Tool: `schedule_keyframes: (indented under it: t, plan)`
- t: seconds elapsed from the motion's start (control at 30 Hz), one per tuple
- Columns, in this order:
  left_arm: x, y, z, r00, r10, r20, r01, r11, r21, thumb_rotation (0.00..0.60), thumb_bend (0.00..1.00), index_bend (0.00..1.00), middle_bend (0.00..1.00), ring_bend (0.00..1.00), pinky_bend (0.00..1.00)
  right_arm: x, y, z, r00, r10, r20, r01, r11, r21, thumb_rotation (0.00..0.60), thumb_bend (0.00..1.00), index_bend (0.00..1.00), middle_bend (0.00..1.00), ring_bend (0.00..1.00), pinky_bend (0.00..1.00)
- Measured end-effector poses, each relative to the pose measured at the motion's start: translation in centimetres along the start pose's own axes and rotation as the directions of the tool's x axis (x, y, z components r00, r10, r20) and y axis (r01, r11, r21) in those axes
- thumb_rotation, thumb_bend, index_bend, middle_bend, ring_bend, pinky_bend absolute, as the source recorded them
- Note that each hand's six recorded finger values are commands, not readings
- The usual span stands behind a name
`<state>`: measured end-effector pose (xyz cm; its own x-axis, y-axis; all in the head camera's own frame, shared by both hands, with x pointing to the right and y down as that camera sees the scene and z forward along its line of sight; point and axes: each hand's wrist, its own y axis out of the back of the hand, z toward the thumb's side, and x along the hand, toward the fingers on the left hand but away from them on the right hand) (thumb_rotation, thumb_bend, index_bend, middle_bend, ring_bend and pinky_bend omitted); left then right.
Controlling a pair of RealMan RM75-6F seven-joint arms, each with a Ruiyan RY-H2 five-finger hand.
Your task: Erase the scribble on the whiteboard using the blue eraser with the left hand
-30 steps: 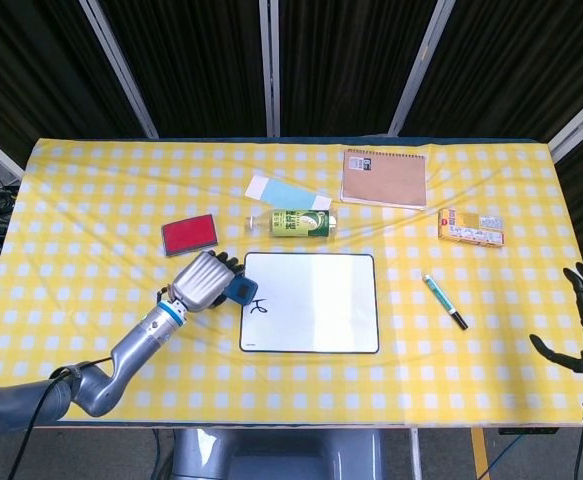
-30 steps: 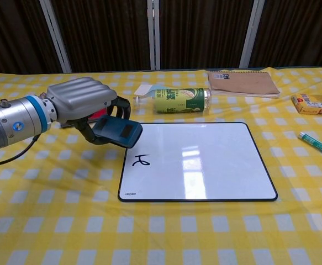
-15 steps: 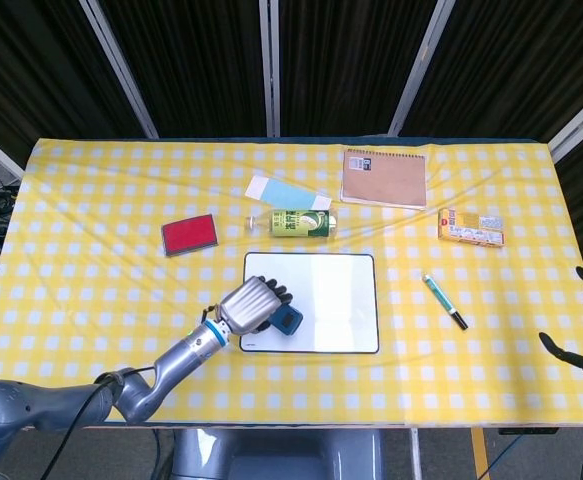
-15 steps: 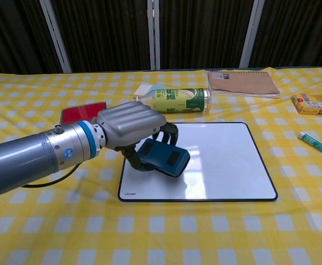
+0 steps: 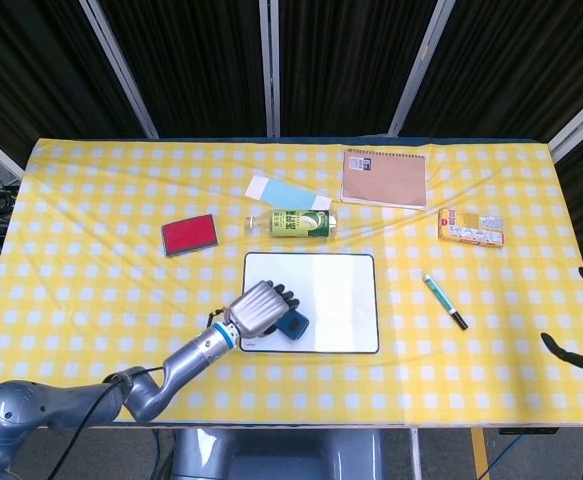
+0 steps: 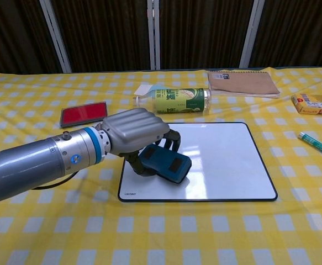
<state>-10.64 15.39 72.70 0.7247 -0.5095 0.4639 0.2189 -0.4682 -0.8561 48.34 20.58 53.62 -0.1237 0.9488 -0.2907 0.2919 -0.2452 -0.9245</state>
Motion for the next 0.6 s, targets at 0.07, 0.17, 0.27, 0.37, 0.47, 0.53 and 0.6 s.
schedule_keyframes:
  t: [0.07,0.17,0.27,0.37,0.47,0.53,0.6]
  plan:
    - [-0.3,-0.2,-0.7,1.000,-0.001,-0.013,0.002,1.000,0.005,0.600,0.51,0.83,0.59,0.58,0.53,0.0,-0.1,0.1,1.000,0.002,-0.001,-0.002,1.000,0.001,0.600,0.08,0.10,0.00,0.00,0.00]
    - [-0.7,-0.3,-1.9,0.999,-0.006,-0.034,0.007,1.000,0.012,0.600,0.51,0.83,0.59,0.58,0.53,0.0,-0.2,0.2,1.000,0.004,-0.004,-0.004,1.000,0.007,0.600,0.08,0.10,0.00,0.00,0.00]
    - [-1.2,-0.4,-3.1,0.998,-0.010,-0.057,0.010,1.000,0.009,0.600,0.51,0.83,0.59,0.58,0.53,-0.1,-0.4,0.3,1.000,0.007,-0.009,-0.007,1.000,0.012,0.600,0.08,0.10,0.00,0.00,0.00]
    - [-1.6,-0.5,-4.0,0.997,-0.007,-0.074,0.008,1.000,0.006,0.600,0.51,0.83,0.59,0.58,0.53,-0.1,-0.6,0.5,1.000,0.011,-0.014,-0.011,1.000,0.012,0.600,0.08,0.10,0.00,0.00,0.00]
    - [-1.6,-0.3,-4.1,0.997,-0.002,-0.075,0.002,1.000,0.002,0.600,0.51,0.83,0.59,0.58,0.53,-0.1,-0.7,0.7,1.000,0.012,-0.018,-0.012,1.000,0.012,0.600,0.08,0.10,0.00,0.00,0.00]
    - [-1.5,-0.2,-3.7,0.998,0.000,-0.064,0.000,1.000,0.000,0.600,0.51,0.83,0.59,0.58,0.53,-0.1,-0.7,0.8,1.000,0.012,-0.021,-0.012,1.000,0.010,0.600,0.08,0.10,0.00,0.00,0.00]
    - [-1.3,-0.1,-3.0,0.999,0.003,-0.047,-0.003,1.000,0.001,0.600,0.51,0.83,0.59,0.58,0.53,-0.1,-0.8,0.8,1.000,0.012,-0.022,-0.012,1.000,0.010,0.600,0.08,0.10,0.00,0.00,0.00]
